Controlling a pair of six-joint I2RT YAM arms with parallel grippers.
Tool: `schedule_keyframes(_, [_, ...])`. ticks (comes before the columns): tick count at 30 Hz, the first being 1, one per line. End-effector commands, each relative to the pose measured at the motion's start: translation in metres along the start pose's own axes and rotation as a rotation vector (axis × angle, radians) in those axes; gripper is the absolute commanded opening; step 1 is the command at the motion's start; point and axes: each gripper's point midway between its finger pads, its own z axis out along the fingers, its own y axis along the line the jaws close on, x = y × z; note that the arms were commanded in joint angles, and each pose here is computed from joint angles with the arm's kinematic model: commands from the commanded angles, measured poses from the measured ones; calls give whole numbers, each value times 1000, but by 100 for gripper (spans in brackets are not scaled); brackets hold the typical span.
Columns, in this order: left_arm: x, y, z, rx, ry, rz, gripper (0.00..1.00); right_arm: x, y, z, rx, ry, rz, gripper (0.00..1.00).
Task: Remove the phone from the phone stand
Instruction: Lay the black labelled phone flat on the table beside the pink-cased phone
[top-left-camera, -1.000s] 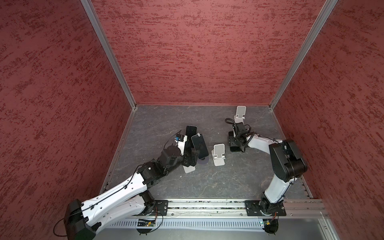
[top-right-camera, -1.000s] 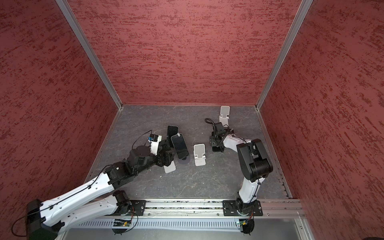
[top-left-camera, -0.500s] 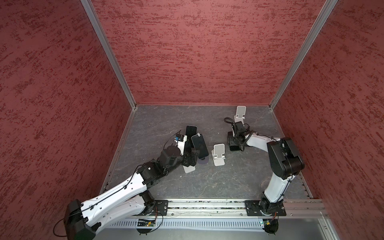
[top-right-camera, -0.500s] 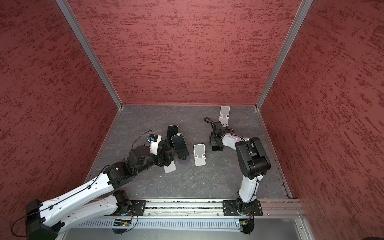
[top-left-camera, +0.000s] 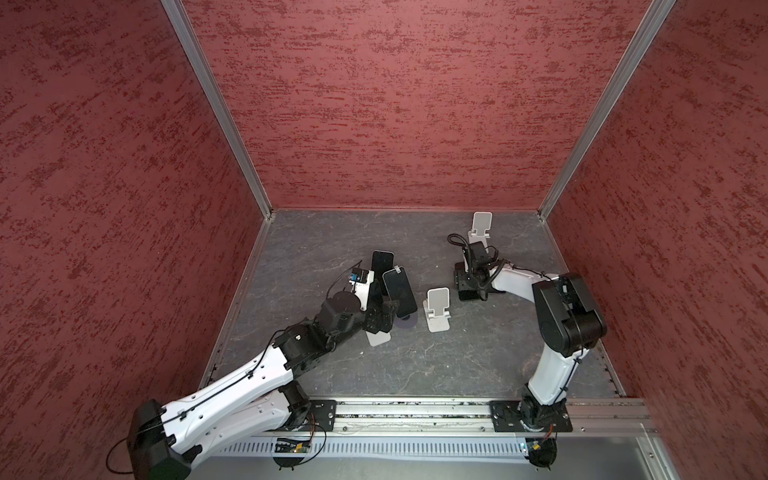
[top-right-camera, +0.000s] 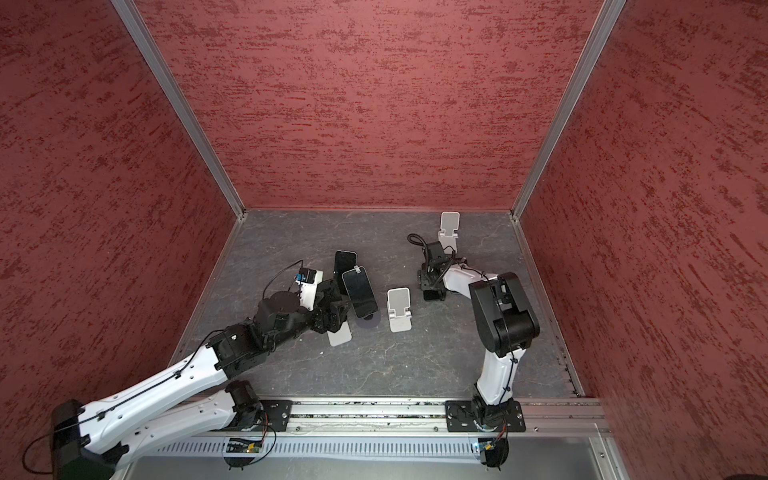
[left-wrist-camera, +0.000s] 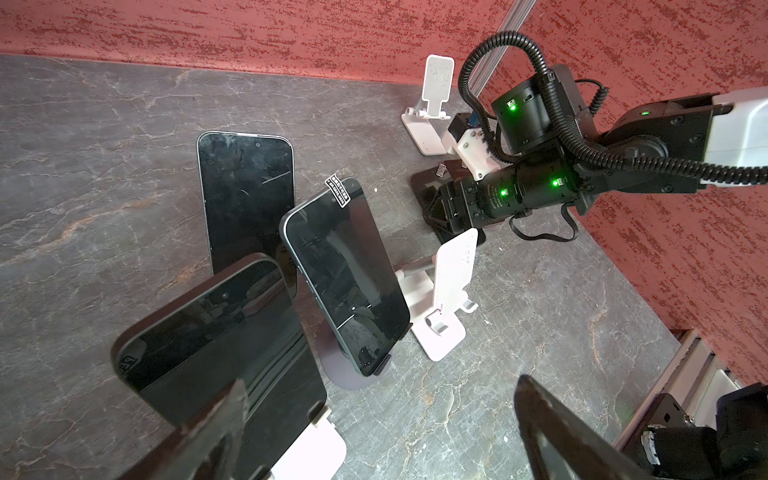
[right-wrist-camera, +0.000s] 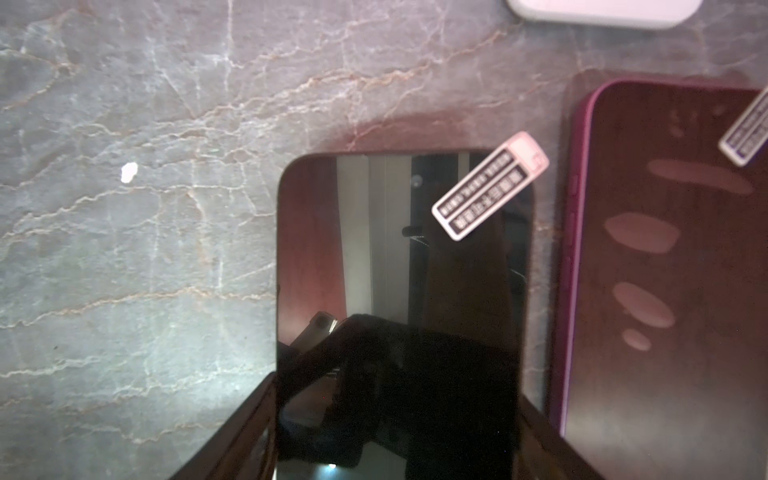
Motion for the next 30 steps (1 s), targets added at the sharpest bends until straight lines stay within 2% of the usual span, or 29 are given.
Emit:
schedule_keyframes(1, [-7,1,-3,-3,-31,9,99,2,-7,4,34,22,-8,69])
schedule_keyframes(17, [-7,7,-11,-18,-43,6,99,21,9,9,-61,87,16,73])
schedule_keyframes(30, [-9,5,-13,-8,-43,-4,100,31,15,9,-115,75,68,78])
